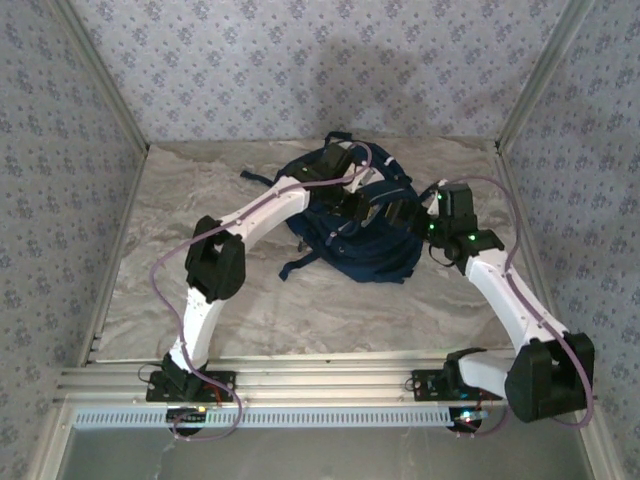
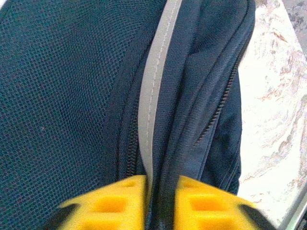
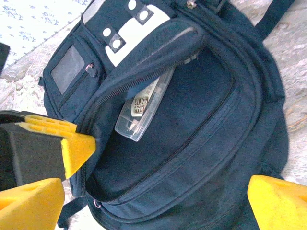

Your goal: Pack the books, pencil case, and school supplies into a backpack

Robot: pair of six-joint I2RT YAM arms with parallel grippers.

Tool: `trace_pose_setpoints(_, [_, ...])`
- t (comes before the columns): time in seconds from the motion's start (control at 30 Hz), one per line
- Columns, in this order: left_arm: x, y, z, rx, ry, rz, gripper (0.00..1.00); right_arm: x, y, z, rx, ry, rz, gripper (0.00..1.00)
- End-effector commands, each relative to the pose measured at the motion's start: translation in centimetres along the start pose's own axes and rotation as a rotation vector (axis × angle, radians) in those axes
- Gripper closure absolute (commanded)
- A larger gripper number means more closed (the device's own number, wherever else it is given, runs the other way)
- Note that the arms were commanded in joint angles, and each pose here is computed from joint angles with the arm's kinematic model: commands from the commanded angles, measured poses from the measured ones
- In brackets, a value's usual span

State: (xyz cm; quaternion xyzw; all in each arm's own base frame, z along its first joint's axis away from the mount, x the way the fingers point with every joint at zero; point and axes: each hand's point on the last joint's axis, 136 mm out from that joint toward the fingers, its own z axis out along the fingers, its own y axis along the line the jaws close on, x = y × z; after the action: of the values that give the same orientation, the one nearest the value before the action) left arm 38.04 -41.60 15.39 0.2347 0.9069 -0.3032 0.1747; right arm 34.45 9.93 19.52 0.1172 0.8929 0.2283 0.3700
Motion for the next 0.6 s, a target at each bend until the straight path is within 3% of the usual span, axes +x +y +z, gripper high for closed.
trace_pose_setpoints(0.0, [-1.8,-1.1,-4.2,0.011,-0.096,-0.021,0.45,-0.1,0.3,-1.2,-0.013,0.012,-0.079,0.0])
trace_pose_setpoints(0.2, [0.6,3.2,-9.1,-0.213,-0.154,-0.087,0.12,0.4,2.6,0.0,-0.079,0.054,-0.113,0.0])
trace_pose_setpoints(0.37, [4.4,10.2,-13.9,-0.342,-0.2,-0.299,0.1,1.8,5.8,1.4,-0.114,0.081,-0.194,0.0])
trace_pose_setpoints(0.57, [12.3,19.8,-18.3,-0.515,-0.201,-0.586,0.1,3.2,7.9,2.9,-0.121,0.129,-0.279,0.0])
